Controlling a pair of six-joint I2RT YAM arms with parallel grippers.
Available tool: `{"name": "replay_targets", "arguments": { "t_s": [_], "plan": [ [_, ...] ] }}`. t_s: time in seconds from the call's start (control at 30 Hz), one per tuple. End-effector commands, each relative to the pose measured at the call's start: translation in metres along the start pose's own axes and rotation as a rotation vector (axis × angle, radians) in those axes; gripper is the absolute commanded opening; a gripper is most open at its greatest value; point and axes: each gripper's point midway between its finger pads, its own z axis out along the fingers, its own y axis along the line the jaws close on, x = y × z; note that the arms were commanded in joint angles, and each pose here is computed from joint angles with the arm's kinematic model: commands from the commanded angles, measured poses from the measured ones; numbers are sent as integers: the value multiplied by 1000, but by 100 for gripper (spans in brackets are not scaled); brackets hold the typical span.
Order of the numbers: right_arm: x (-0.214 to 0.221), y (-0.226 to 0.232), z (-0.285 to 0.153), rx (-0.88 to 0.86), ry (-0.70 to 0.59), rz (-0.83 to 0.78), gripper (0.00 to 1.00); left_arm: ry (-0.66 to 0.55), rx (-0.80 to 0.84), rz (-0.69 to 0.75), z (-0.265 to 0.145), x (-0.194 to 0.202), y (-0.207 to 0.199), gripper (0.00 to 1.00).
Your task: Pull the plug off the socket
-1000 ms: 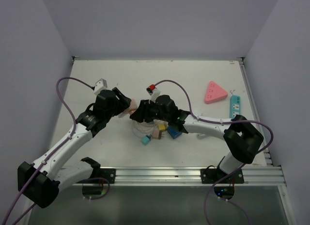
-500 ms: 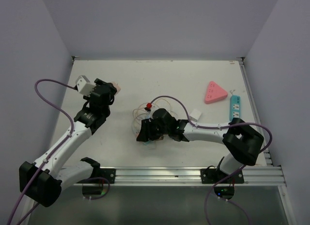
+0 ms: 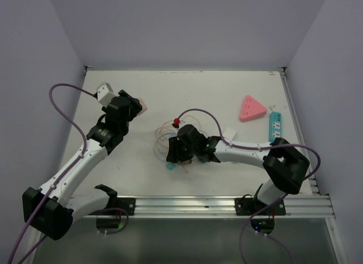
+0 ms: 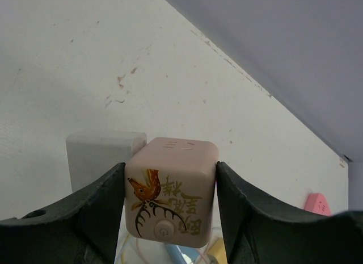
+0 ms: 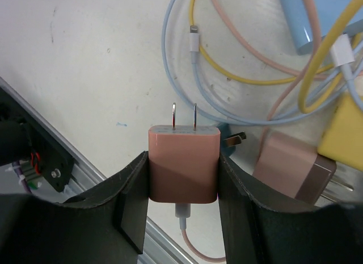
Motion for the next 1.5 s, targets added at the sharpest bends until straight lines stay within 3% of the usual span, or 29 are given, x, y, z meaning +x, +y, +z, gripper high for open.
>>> {"name": "replay_targets", "arguments": {
  "t_s": [0.0,0.13,0.33,0.67,0.9,0.97,1.03,1.23,1.47],
  "plan": [
    [-21,-5,-5,58,-49,-41,19,30,80,49,-14,-12,-22,0],
    [-27,-1,-5,45,-62,-58,43,124,111,138,-22,3,-22,0],
    [-32,5,-11,22,-75,-95,61,259,161,230,-30,28,-21,0],
    [-52,32,-45,-105,-162,-273,73,444,249,383,-49,48,-30,0],
    [-91,52,-85,-160,-369,-493,84,539,381,458,-69,48,-54,0],
    [-103,54,-96,-143,-430,-548,95,564,408,468,-76,45,-60,0],
    [-115,59,-106,-144,-492,-618,99,582,438,481,-83,42,-66,0],
    [-136,71,-114,-136,-567,-772,99,627,505,485,-98,42,-76,0],
    [-159,82,-110,-136,-612,-814,99,664,564,494,-110,44,-79,0]
  ]
}}
